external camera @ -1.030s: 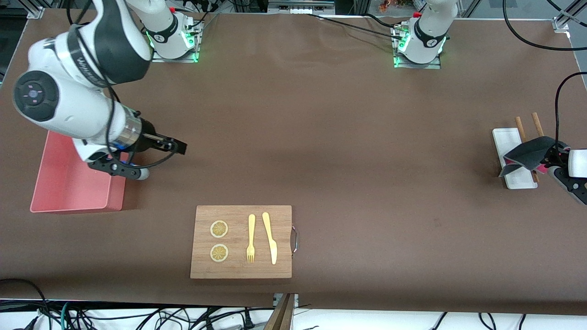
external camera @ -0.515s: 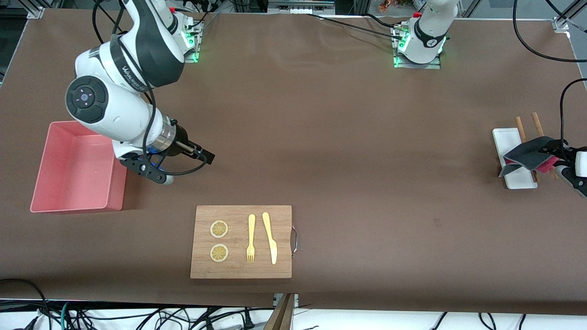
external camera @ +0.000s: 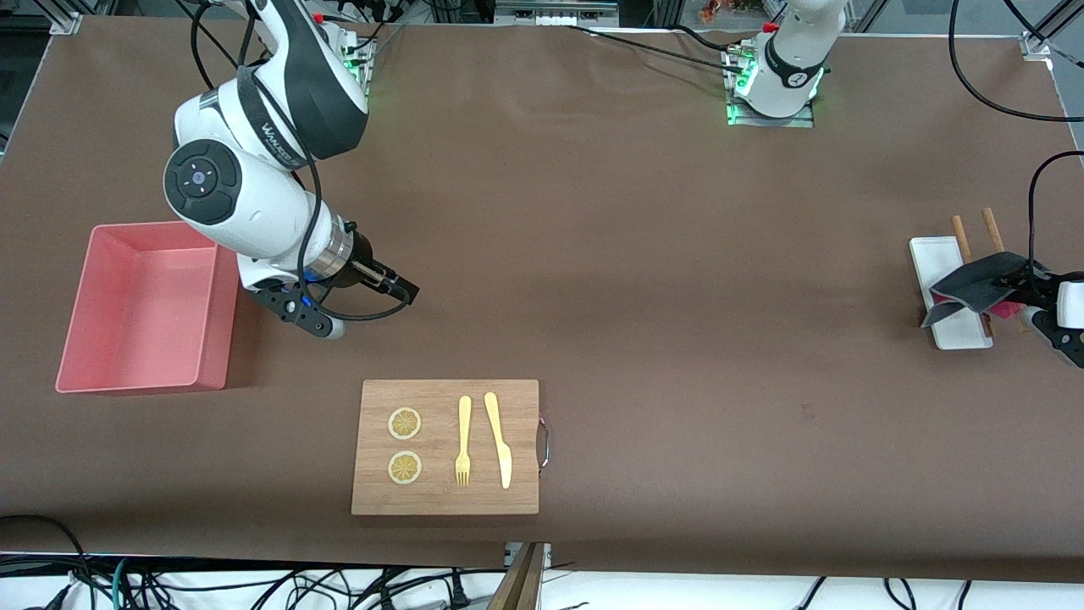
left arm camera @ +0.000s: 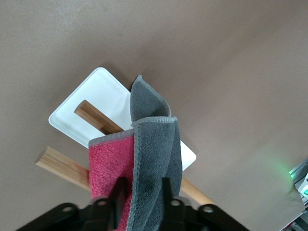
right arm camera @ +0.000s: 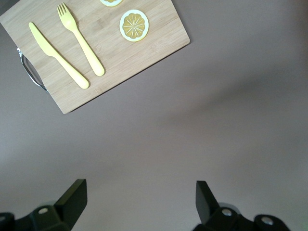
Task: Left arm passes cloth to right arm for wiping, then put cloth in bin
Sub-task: 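Lift the cloth with the left gripper while the right gripper moves toward center, then carry the cloth to the right gripper and grasp it there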
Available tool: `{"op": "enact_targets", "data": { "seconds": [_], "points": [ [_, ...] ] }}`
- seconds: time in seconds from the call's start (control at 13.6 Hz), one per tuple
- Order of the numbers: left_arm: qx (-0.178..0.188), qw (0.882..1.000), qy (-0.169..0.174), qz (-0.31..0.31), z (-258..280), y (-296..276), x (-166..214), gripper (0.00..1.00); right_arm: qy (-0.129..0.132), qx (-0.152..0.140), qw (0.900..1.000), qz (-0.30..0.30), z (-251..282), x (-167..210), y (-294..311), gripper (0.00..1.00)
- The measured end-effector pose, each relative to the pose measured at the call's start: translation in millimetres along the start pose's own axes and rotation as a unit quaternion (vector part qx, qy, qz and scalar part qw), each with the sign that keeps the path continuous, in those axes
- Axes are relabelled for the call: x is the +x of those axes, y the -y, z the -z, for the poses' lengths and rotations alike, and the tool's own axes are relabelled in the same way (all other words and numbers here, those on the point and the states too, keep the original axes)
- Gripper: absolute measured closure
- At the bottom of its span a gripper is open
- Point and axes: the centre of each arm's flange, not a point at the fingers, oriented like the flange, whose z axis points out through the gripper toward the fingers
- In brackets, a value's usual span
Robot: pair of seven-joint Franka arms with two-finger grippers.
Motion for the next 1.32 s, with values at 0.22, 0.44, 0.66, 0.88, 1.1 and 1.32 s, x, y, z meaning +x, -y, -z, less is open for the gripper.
{"op": "enact_targets", "data": {
  "seconds": [0.22,0.44,0.66,0.88,1.1,1.32],
  "points": [
    [-0.001,1.000,0.000,-0.007,-1,0,0,0.98,0.001,-0.001,1.000,0.002,-3,-2,2,0.00],
    [-0.002,1.000,0.000,-0.008,-2,1,1,0.98,0.000,0.000,1.000,0.004,-4,-4,5,0.00],
    [0.005,1.000,-0.004,-0.018,6,-5,13,0.98,-0.001,0.001,1.000,0.005,-8,-7,10,0.00],
    [0.016,0.999,0.009,-0.044,52,-48,69,0.98,-0.002,0.002,1.000,0.006,-10,-7,11,0.00],
    [0.008,0.999,0.020,-0.028,114,-138,143,0.98,-0.002,0.002,1.000,0.006,-10,-7,11,0.00],
    [-0.031,1.000,0.002,0.006,142,-229,203,0.98,-0.003,0.003,1.000,0.005,-10,-7,12,0.00]
  ]
}}
